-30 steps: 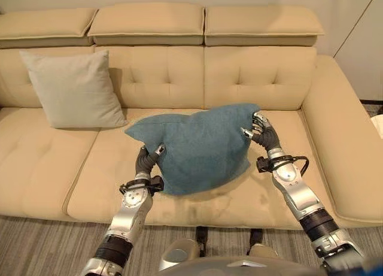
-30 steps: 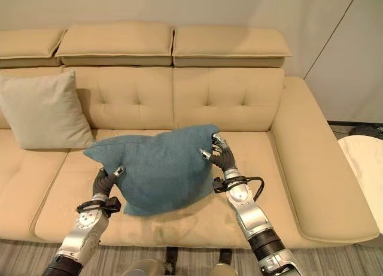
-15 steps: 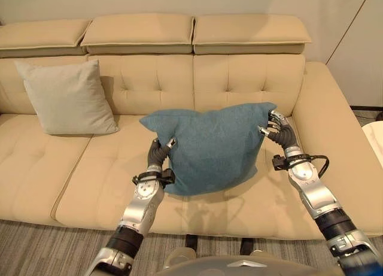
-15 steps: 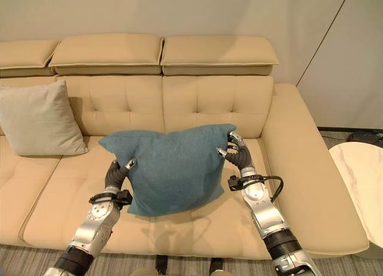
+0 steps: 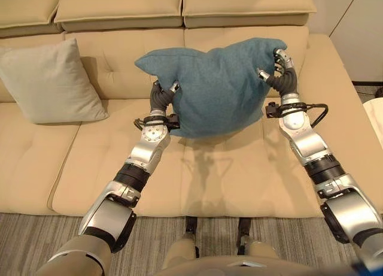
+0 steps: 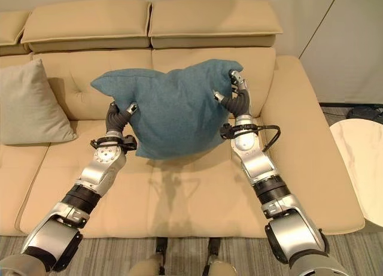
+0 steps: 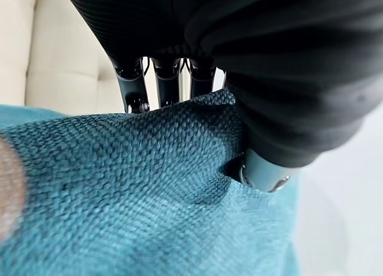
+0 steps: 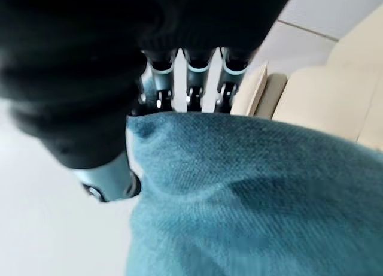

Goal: Pick up all the scattered cushions and arrange them neatly on the sofa.

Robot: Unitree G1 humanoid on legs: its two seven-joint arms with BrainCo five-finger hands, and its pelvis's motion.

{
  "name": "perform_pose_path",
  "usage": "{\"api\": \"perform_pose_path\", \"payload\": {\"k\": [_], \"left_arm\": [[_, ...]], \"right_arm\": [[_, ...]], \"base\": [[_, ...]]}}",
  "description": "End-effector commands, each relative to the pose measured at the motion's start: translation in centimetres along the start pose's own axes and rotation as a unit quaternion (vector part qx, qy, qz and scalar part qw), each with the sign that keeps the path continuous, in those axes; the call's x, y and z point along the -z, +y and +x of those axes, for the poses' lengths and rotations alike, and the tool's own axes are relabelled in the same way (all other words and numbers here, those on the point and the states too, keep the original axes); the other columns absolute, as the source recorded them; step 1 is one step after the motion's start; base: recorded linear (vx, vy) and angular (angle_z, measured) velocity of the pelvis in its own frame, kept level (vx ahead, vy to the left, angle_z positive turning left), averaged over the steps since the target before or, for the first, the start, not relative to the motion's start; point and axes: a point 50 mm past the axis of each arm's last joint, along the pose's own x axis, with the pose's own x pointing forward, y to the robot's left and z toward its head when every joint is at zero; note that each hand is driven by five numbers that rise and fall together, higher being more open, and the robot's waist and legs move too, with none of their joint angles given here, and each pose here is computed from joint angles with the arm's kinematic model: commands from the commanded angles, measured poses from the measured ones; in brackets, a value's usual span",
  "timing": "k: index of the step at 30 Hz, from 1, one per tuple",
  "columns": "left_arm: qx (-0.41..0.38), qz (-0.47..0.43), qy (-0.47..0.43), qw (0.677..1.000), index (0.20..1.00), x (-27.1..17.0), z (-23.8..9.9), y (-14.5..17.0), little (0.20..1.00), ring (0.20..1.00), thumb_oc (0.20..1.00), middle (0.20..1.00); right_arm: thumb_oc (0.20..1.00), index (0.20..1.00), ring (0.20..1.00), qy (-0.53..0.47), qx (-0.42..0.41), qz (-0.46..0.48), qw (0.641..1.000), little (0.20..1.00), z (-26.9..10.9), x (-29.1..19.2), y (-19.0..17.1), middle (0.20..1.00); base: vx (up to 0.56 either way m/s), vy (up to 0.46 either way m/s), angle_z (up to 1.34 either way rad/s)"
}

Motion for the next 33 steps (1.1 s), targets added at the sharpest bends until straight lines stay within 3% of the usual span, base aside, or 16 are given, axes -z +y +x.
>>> {"api": "perform_pose_path", "payload": {"k": [1, 13, 23, 24, 25, 28, 33], "left_arm": [[0.038, -0.047, -0.191, 0.98, 0.2, -10.0, 2.7, -3.1, 0.2, 0.2, 0.2, 0.2], [-0.006, 0.013, -0.26, 0.965, 0.2, -17.7, 6.3, -1.3, 0.2, 0.2, 0.2, 0.2], [-0.022, 0.024, -0.178, 0.983, 0.2, -12.8, 6.6, 0.3, 0.2, 0.2, 0.2, 0.2], [-0.026, 0.025, -0.168, 0.985, 0.915, -12.2, 6.6, 0.6, 0.915, 0.915, 0.915, 0.915], [-0.033, 0.025, -0.16, 0.986, 1.0, -11.7, 6.6, 1.1, 1.0, 1.0, 1.0, 1.0], [-0.044, 0.04, -0.154, 0.986, 1.0, -11.4, 6.7, 2.1, 1.0, 1.0, 1.0, 1.0], [-0.126, 0.063, -0.182, 0.973, 1.0, -14.6, 7.2, 7.5, 1.0, 1.0, 1.0, 1.0]], "right_arm": [[0.2, 0.2, 0.2, -0.155, 0.02, 0.068, 0.985, 0.2, 2.6, -8.3, 0.5, 0.2], [0.2, 0.2, 0.2, -0.218, 0.08, 0.052, 0.971, 0.2, 6.9, -14.5, -2.2, 0.2], [0.2, 0.2, 0.2, -0.164, 0.052, 0.04, 0.984, 0.2, 6.3, -11.1, -0.7, 0.2], [0.404, 0.404, 0.404, -0.158, 0.049, 0.032, 0.986, 0.404, 6.1, -10.6, -0.5, 0.404], [1.0, 1.0, 1.0, -0.152, 0.044, 0.013, 0.987, 1.0, 6.0, -10.0, -0.4, 1.0], [1.0, 1.0, 1.0, -0.143, 0.044, -0.028, 0.988, 1.0, 6.1, -9.2, -0.6, 1.0], [1.0, 1.0, 1.0, -0.131, 0.116, -0.126, 0.977, 1.0, 7.3, -9.1, -4.9, 1.0]], "base": [[-0.06, -0.003, 0.03], [-0.02, -0.006, -0.04], [0.0, -0.004, -0.01], [0.0, 0.0, 0.0], [0.0, 0.0, 0.0], [0.0, 0.0, 0.0], [0.04, 0.005, -0.03]]}}
